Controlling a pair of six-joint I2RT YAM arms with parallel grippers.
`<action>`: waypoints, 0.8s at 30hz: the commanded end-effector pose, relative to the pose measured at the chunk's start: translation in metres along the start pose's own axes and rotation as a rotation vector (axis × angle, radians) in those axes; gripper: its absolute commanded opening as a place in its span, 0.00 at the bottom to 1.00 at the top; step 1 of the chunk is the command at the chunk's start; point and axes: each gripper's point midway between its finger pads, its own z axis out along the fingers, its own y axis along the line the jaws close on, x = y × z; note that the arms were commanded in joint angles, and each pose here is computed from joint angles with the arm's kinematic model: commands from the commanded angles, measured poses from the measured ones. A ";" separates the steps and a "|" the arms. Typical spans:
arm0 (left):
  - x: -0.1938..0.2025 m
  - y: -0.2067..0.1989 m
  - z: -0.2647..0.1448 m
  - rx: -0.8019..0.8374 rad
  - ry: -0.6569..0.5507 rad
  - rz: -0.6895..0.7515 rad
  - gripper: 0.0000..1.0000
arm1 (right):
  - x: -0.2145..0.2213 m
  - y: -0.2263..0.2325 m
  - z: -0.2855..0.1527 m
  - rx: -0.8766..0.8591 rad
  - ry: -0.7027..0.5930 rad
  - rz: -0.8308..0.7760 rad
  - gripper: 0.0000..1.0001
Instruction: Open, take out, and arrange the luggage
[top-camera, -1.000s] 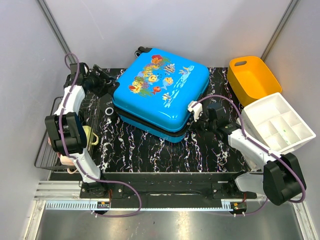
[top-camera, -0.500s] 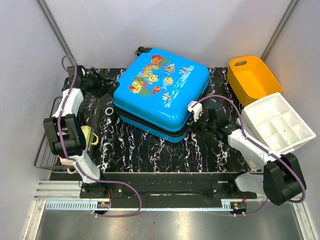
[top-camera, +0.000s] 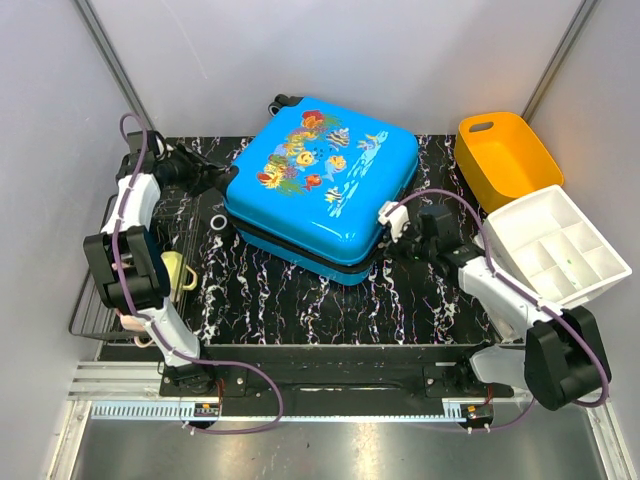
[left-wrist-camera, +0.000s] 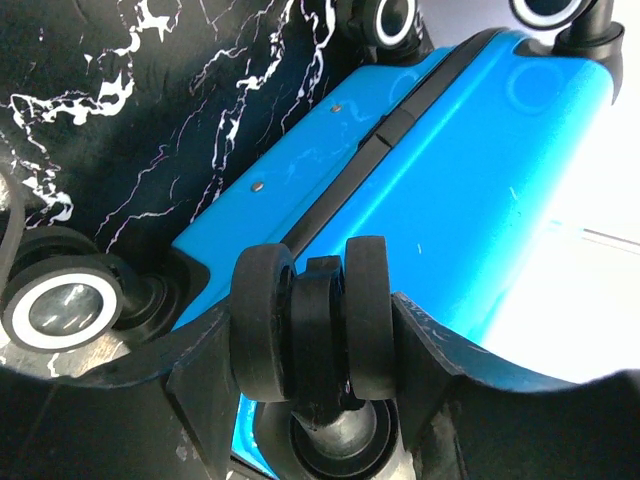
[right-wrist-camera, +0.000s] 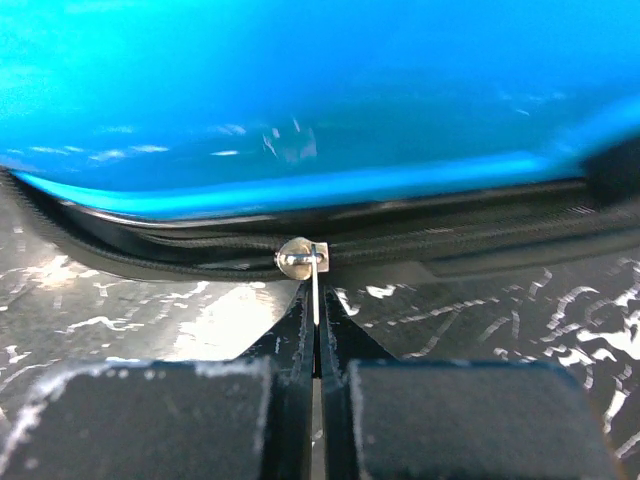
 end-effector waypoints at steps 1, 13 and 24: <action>-0.018 -0.002 -0.017 -0.014 -0.006 0.181 0.00 | -0.055 -0.081 -0.024 0.211 -0.156 -0.098 0.00; -0.048 0.002 -0.005 -0.080 0.049 0.414 0.00 | -0.067 -0.191 -0.011 0.290 -0.217 -0.163 0.00; -0.046 -0.008 -0.003 -0.033 0.098 0.545 0.00 | -0.050 -0.061 0.011 -0.024 -0.219 -0.124 0.00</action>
